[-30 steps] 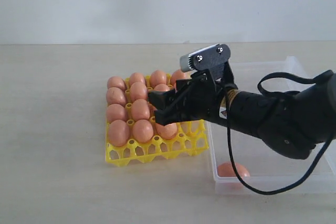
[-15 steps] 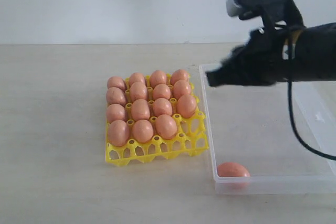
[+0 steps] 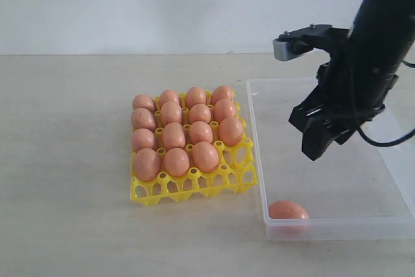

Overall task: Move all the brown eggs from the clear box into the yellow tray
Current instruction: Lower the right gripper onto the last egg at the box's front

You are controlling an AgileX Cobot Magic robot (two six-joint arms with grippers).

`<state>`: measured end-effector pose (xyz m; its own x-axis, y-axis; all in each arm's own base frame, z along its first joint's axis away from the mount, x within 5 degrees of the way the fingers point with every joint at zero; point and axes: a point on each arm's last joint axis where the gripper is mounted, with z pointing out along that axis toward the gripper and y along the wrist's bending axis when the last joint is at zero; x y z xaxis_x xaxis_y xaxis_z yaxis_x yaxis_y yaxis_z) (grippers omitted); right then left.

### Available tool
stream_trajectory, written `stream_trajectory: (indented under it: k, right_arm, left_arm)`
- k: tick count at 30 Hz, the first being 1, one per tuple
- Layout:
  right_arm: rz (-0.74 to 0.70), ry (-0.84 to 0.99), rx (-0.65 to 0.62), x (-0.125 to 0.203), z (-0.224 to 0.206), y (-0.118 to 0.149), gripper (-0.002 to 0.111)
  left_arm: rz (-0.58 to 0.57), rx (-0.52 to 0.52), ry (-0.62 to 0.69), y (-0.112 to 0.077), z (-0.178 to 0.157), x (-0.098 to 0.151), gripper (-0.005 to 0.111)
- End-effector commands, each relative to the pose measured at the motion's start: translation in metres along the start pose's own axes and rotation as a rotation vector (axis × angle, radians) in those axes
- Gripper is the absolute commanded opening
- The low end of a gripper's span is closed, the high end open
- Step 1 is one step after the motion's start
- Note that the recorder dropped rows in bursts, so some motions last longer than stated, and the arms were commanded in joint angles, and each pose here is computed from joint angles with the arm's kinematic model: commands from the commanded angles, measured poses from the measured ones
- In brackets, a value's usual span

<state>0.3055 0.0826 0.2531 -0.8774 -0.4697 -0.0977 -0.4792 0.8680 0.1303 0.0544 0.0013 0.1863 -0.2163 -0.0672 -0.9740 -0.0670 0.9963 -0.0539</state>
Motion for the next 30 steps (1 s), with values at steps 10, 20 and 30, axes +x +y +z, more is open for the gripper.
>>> stream_trajectory:
  k: [10, 20, 30]
  right_arm:
    - [-0.145, 0.08, -0.152, -0.032, 0.049, -0.008, 0.05]
    - [-0.129, 0.103, -0.222, -0.036, 0.067, -0.004, 0.05]
    - [-0.152, 0.131, -0.214, -0.033, 0.073, -0.003, 0.05]
  left_arm:
    - [0.003, -0.001, 0.001, 0.0, 0.0, 0.001, 0.004]
    - [0.003, -0.001, 0.001, 0.0, 0.0, 0.001, 0.004]
    - [0.003, -0.001, 0.001, 0.0, 0.0, 0.001, 0.004]
